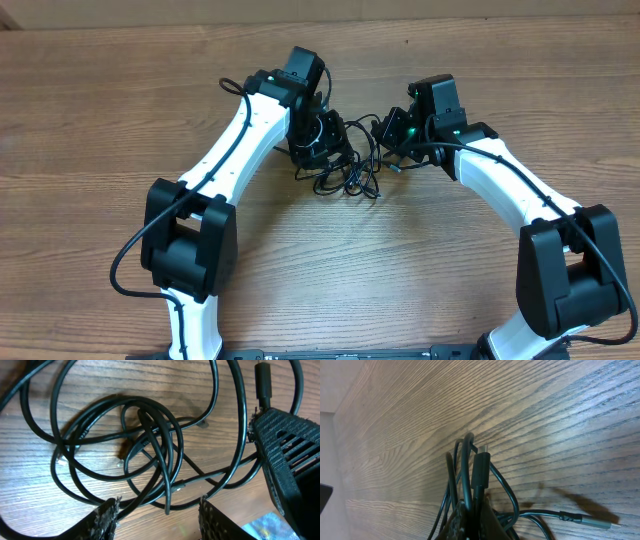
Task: Untangle cables
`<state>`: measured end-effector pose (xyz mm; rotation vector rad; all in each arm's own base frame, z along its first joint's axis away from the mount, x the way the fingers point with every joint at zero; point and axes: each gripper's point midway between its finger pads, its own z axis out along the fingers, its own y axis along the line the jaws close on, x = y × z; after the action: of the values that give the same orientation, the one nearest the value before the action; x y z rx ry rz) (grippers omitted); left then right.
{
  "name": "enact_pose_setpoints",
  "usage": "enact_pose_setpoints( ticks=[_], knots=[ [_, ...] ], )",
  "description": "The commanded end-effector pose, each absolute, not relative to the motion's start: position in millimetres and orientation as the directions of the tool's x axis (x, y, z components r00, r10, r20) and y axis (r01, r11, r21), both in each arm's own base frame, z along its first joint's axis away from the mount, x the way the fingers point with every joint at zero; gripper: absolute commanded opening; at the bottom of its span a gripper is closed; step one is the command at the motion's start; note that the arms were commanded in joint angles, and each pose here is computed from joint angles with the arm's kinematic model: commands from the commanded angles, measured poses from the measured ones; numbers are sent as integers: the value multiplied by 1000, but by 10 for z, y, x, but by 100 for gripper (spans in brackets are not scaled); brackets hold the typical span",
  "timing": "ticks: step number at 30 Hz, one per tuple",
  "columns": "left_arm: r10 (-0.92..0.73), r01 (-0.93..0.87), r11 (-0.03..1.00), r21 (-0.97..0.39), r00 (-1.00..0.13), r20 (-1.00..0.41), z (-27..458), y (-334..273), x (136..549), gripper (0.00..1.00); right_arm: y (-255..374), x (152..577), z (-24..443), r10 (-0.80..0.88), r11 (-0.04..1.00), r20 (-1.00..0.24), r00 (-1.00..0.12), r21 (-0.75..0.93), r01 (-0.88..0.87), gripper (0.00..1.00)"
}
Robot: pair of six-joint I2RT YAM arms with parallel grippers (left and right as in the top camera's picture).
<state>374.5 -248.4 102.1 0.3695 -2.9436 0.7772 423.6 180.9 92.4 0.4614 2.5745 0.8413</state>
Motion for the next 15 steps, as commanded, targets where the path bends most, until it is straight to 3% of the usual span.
enact_pose_setpoints(
  ticks=[1,11,15],
  knots=[
    [-291,-312,836,-452,-949,118,1078,-2458,3799,51,1778,4291,958,433,764,-272,-859,617,190,4],
    [-356,-388,829,-404,-922,154,792,-2561,3829,44,1778,4290,957,433,764,-271,-860,617,190,4],
    [-342,-406,829,-384,-912,225,551,-2633,3756,37,1778,4290,957,433,764,-272,-860,616,190,4]
  ],
)
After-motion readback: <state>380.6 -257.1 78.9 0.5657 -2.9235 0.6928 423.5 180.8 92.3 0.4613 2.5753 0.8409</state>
